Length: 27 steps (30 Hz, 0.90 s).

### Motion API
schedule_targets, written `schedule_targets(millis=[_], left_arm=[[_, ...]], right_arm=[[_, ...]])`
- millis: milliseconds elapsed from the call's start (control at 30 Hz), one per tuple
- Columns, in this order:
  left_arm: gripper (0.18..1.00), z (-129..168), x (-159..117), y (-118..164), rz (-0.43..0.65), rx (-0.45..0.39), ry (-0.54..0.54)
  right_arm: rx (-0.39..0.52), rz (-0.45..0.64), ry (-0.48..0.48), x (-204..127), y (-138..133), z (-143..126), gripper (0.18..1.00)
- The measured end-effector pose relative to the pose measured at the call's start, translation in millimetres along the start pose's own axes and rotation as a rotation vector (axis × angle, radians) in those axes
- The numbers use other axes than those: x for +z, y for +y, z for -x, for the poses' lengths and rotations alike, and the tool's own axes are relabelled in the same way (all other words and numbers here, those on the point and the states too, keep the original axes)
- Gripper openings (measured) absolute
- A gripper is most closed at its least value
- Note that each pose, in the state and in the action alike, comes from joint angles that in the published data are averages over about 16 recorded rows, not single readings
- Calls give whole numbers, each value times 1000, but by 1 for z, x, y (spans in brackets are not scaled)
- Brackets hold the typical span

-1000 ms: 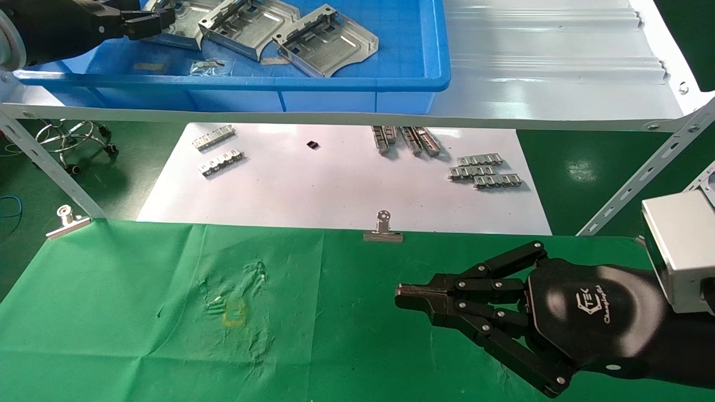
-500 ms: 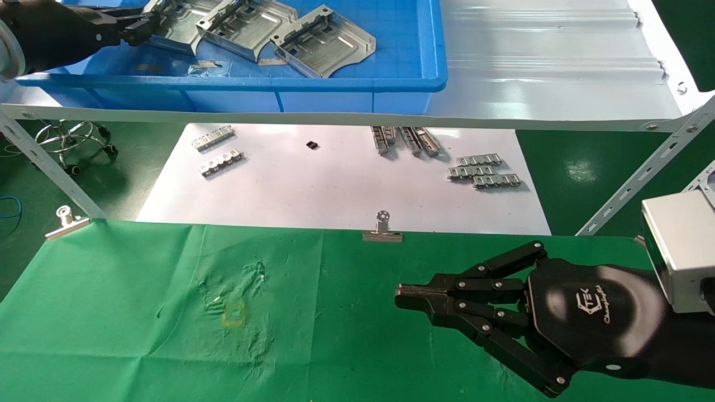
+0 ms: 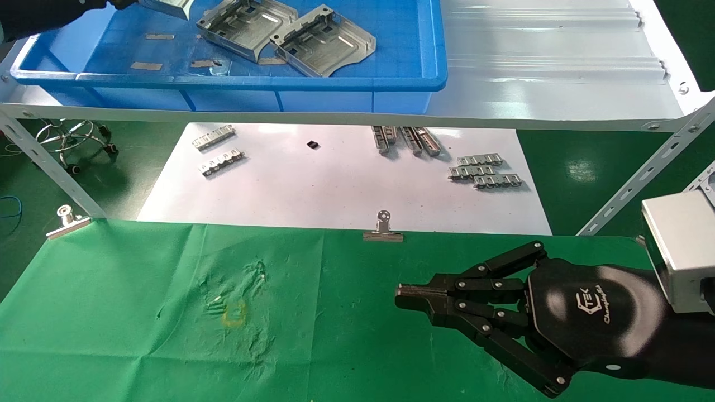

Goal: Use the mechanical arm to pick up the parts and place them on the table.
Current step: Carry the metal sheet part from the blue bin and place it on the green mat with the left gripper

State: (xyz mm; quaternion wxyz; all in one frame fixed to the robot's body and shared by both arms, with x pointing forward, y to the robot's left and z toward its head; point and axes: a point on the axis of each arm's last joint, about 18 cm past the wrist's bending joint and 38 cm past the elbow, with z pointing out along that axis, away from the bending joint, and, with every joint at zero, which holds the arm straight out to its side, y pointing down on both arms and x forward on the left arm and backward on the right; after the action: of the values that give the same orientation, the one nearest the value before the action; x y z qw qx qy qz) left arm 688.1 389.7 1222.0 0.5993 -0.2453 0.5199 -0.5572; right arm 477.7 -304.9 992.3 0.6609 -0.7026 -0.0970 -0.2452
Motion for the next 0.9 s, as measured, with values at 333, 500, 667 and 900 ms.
schedule_targets(millis=[333, 500, 667, 900], left_arm=[[274, -4, -25, -20, -103, 50, 140], [273, -18, -50, -28, -162, 91, 296], [273, -38, -78, -30, -208, 156, 475], [273, -66, -105, -14, -240, 266, 656]], right_arm=[[0, 0, 0, 0, 0, 0, 192], [0, 0, 0, 0, 0, 0, 192], [0, 0, 0, 0, 0, 0, 192], [0, 0, 0, 0, 0, 0, 192]])
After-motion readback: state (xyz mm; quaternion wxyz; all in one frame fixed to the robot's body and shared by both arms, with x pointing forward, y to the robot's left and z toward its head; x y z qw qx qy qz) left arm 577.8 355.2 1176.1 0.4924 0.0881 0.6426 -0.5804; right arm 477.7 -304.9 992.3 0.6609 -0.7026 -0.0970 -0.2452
